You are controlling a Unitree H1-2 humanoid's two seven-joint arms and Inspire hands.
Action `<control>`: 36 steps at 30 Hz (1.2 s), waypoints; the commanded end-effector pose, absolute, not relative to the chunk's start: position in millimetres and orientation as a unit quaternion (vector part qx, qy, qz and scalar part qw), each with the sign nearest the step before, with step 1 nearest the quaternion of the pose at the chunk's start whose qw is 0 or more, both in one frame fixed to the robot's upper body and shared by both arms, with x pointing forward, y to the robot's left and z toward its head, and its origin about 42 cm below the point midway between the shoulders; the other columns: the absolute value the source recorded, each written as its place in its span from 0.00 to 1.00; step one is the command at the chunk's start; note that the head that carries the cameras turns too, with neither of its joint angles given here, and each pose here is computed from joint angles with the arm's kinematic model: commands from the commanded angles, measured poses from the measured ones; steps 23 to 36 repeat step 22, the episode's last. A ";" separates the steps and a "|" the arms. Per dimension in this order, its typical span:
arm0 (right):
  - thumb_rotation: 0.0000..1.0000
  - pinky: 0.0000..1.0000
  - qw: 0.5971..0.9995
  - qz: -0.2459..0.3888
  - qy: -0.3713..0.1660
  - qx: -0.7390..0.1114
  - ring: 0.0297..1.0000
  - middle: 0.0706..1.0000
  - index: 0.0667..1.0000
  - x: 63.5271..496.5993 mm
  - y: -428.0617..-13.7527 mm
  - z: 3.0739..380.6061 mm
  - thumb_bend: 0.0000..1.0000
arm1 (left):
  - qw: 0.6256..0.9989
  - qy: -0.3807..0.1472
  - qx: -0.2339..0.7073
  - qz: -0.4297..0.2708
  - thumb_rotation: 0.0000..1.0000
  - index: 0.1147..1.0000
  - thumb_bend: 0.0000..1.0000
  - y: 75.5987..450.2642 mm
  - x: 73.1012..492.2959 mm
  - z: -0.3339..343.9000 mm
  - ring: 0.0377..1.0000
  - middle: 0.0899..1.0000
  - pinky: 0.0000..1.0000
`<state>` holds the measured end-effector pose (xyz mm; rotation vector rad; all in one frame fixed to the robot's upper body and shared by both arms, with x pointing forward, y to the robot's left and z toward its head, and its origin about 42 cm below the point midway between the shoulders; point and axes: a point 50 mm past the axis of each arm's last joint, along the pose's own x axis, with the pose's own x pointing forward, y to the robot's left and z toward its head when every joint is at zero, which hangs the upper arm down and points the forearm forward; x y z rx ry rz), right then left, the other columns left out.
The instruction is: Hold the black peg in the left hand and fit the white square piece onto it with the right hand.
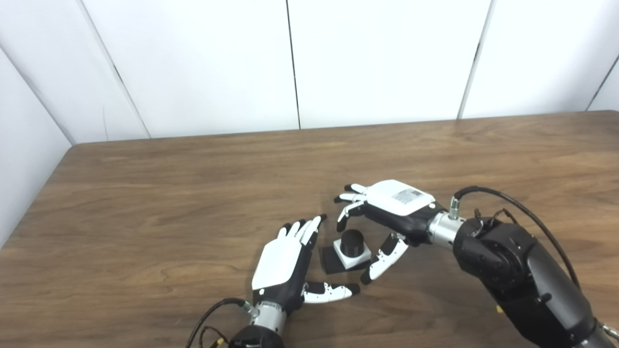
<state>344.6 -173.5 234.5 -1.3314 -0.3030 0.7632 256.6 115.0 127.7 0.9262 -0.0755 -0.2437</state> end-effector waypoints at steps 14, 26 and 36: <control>0.40 0.93 0.775 0.276 -0.145 -0.550 1.00 0.95 0.76 347.8 -194.6 265.9 0.97 | 0.894 -0.079 0.433 -0.084 0.54 0.96 1.00 134.8 253.2 153.9 0.99 0.97 1.00; 0.41 0.93 0.806 0.243 -0.143 -0.520 1.00 0.96 0.85 344.4 -226.2 268.7 0.98 | 0.887 -0.094 0.450 -0.053 0.53 0.96 1.00 152.4 252.9 172.1 0.99 0.97 1.00; 0.41 0.93 0.806 0.243 -0.143 -0.520 1.00 0.96 0.85 344.4 -226.2 268.7 0.98 | 0.887 -0.094 0.450 -0.053 0.53 0.96 1.00 152.4 252.9 172.1 0.99 0.97 1.00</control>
